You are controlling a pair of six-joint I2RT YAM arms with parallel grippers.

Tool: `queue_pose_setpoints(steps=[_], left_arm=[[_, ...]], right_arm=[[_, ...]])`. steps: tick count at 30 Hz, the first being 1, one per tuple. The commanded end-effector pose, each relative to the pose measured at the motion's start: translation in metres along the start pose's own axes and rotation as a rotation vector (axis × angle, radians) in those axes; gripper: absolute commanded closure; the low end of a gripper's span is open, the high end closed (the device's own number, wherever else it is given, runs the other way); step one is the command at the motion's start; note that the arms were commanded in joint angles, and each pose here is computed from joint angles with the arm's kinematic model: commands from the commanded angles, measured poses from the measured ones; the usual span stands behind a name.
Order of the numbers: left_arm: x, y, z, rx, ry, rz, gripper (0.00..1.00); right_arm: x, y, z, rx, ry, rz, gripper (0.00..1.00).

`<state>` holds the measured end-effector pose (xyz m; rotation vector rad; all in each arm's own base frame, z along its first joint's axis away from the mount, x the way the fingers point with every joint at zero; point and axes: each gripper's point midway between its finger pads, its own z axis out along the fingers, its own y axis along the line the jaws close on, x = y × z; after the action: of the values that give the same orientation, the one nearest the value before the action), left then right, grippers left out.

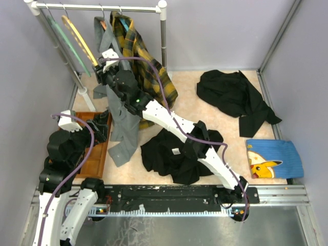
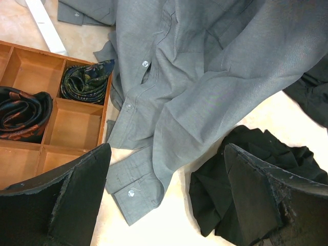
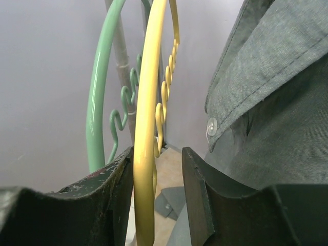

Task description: Place the shirt on the hanger

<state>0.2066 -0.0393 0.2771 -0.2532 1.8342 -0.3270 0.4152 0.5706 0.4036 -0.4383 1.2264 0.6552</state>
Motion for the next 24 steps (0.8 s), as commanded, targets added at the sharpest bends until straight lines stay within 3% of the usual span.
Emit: queue_pose_setpoints(steps=[1, 11, 20, 24], left_arm=[[-0.005, -0.001, 0.002, 0.002, -0.023, -0.003, 0.03], [-0.005, -0.001, 0.002, 0.001, -0.024, -0.004, 0.03], [-0.005, -0.001, 0.002, 0.000, -0.024, -0.004, 0.03], [-0.005, 0.000, 0.002, -0.001, -0.022, -0.005, 0.03]], right_arm=[[-0.030, -0.006, 0.006, 0.004, -0.105, 0.005, 0.59], [-0.039, -0.005, 0.006, -0.009, -0.130, -0.007, 0.72], [-0.059, -0.001, 0.004, -0.038, -0.174, -0.013, 0.64], [-0.062, -0.002, 0.004, -0.039, -0.181, -0.019, 0.65]])
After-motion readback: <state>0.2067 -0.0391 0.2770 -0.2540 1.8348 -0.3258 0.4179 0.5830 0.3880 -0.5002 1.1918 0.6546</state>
